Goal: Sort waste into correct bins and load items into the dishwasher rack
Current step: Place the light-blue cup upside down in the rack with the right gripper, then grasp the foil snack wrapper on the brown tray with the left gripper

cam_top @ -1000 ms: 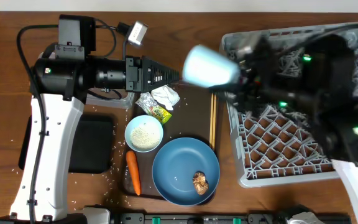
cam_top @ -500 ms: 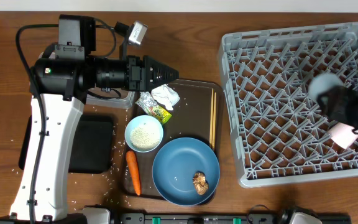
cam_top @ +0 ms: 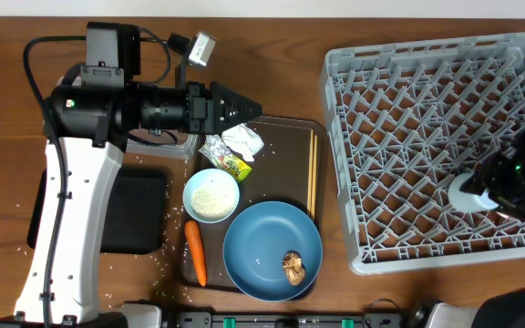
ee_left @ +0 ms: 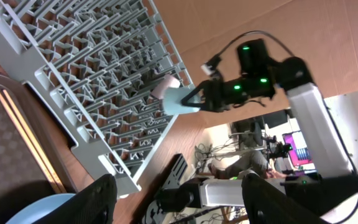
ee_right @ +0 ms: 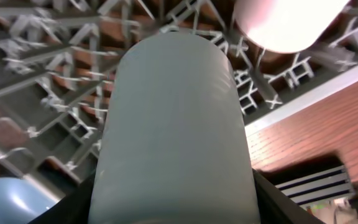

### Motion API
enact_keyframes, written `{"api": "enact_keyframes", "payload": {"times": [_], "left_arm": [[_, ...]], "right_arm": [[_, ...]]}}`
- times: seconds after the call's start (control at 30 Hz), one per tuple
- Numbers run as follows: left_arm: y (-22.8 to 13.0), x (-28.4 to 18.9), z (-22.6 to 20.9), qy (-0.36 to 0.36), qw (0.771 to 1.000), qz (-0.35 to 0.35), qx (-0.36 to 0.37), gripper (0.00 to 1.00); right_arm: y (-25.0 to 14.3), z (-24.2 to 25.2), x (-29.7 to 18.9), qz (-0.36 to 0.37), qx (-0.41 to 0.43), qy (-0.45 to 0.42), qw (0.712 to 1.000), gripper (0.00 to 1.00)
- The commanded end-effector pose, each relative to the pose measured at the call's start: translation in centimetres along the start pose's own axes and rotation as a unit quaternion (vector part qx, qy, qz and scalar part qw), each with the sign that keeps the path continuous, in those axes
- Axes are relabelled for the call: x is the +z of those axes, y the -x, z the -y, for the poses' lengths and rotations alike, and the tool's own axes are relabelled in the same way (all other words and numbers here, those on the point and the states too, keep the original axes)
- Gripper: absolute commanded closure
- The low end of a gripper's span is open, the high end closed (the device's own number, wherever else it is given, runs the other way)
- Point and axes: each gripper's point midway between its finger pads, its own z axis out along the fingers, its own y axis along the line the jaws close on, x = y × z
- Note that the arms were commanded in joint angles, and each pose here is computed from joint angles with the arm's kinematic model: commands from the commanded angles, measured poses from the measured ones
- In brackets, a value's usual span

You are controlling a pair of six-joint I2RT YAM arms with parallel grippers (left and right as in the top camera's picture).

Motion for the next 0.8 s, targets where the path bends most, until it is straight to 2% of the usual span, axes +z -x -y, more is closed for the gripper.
{"api": "enact_keyframes", "payload": {"times": [0.0, 0.1, 0.17, 0.2, 0.4, 0.53, 0.67, 0.77], "left_arm": [[0.1, -0.1, -0.7, 0.012, 1.000, 0.002, -0.004, 0.34], [0.1, -0.1, -1.1, 0.023, 1.000, 0.004, -0.004, 0.34], [0.2, -0.1, -1.5, 0.035, 0.999, 0.006, -0.004, 0.34], [0.2, -0.1, -1.7, 0.042, 0.999, 0.007, -0.004, 0.34], [0.4, -0.3, -3.2, 0.084, 0.996, 0.012, -0.006, 0.34], [-0.1, -0.6, -4.8, 0.133, 0.991, 0.009, -0.023, 0.34], [-1.8, -1.0, -7.4, 0.219, 0.975, -0.013, -0.043, 0.34], [-3.5, -1.9, -9.9, 0.313, 0.947, -0.040, -0.055, 0.34]], "right_arm": [[-0.4, 0.7, 1.5, -0.017, 0.011, -0.010, 1.000, 0.47], [-0.8, 0.9, 2.8, -0.028, 0.012, -0.012, 0.999, 0.43], [-0.7, 0.9, 3.3, -0.025, 0.011, -0.012, 1.000, 0.27], [-0.4, 0.9, 3.3, -0.020, 0.011, -0.011, 1.000, 0.24], [2.1, 0.0, 1.3, 0.041, 0.002, 0.005, 0.999, 0.24], [3.5, -3.0, -2.9, 0.101, -0.033, 0.069, 0.992, 0.24], [3.8, -8.7, -9.6, 0.196, -0.121, 0.195, 0.953, 0.21], [3.5, -11.5, -14.0, 0.264, -0.160, 0.252, 0.917, 0.18]]}}
